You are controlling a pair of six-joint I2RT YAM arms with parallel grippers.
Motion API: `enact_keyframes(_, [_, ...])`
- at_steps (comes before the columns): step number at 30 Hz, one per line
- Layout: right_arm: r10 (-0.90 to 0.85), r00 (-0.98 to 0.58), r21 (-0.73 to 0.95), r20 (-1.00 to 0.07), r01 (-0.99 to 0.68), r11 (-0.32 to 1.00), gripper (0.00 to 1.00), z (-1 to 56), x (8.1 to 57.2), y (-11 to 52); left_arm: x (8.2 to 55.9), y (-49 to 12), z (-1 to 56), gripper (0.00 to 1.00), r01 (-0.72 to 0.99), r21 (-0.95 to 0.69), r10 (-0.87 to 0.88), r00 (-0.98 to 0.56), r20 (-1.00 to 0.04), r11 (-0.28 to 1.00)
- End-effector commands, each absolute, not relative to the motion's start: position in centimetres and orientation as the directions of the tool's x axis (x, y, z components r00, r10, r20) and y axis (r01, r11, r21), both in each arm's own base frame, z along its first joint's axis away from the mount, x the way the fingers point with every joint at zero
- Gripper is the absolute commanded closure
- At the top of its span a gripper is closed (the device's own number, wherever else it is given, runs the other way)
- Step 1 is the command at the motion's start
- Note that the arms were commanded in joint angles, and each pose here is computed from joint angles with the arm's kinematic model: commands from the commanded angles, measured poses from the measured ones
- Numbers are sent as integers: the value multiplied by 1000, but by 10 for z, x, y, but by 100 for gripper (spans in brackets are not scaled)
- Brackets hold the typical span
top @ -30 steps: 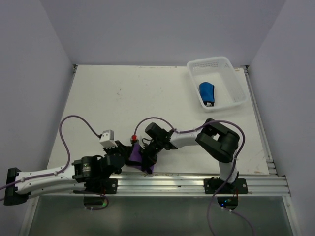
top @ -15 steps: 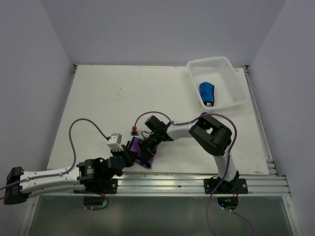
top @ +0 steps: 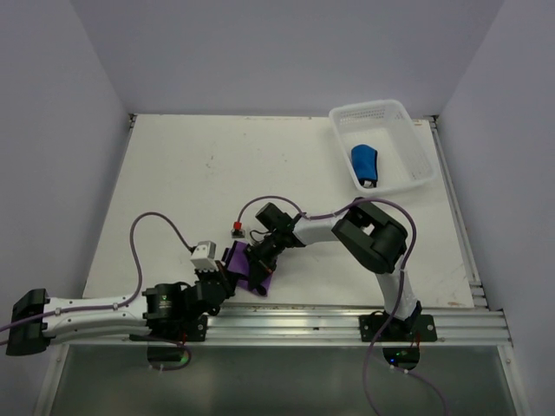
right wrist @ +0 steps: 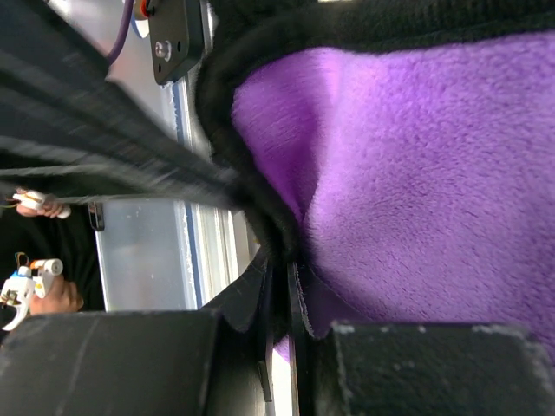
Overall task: Roll the towels
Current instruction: Roll the towel
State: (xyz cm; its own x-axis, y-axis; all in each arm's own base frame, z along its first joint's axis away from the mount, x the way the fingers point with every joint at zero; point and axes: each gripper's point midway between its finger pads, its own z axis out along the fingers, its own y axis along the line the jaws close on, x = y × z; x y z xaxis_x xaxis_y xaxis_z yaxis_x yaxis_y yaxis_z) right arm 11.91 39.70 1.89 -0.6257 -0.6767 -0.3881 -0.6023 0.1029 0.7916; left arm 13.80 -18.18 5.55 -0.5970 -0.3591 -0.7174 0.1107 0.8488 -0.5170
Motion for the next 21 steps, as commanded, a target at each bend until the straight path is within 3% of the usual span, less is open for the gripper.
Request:
enact_keyframes(1, [-676, -634, 797, -376, -594, 113, 100, 20, 122, 396, 146, -168, 44, 100, 54, -495, -387, -551, -739, 867])
enact_keyframes(7, [-676, -636, 798, -372, -591, 118, 100, 20, 124, 399, 146, -165, 31, 100, 32, -493, -397, -548, -736, 870])
enact_keyframes(9, [-673, -632, 789, -385, -604, 115, 89, 23, 126, 399, 147, -165, 30, 100, 25, -486, -396, -545, -740, 874])
enact_keyframes(12, [-679, -617, 769, -398, -628, 120, 83, 24, 126, 396, 149, -165, 29, 100, 24, -458, -373, -542, -753, 889])
enact_keyframes(21, [-674, -578, 712, -460, -694, 109, 73, 56, 133, 395, 149, -165, 20, 100, -39, -347, -307, -567, -764, 937])
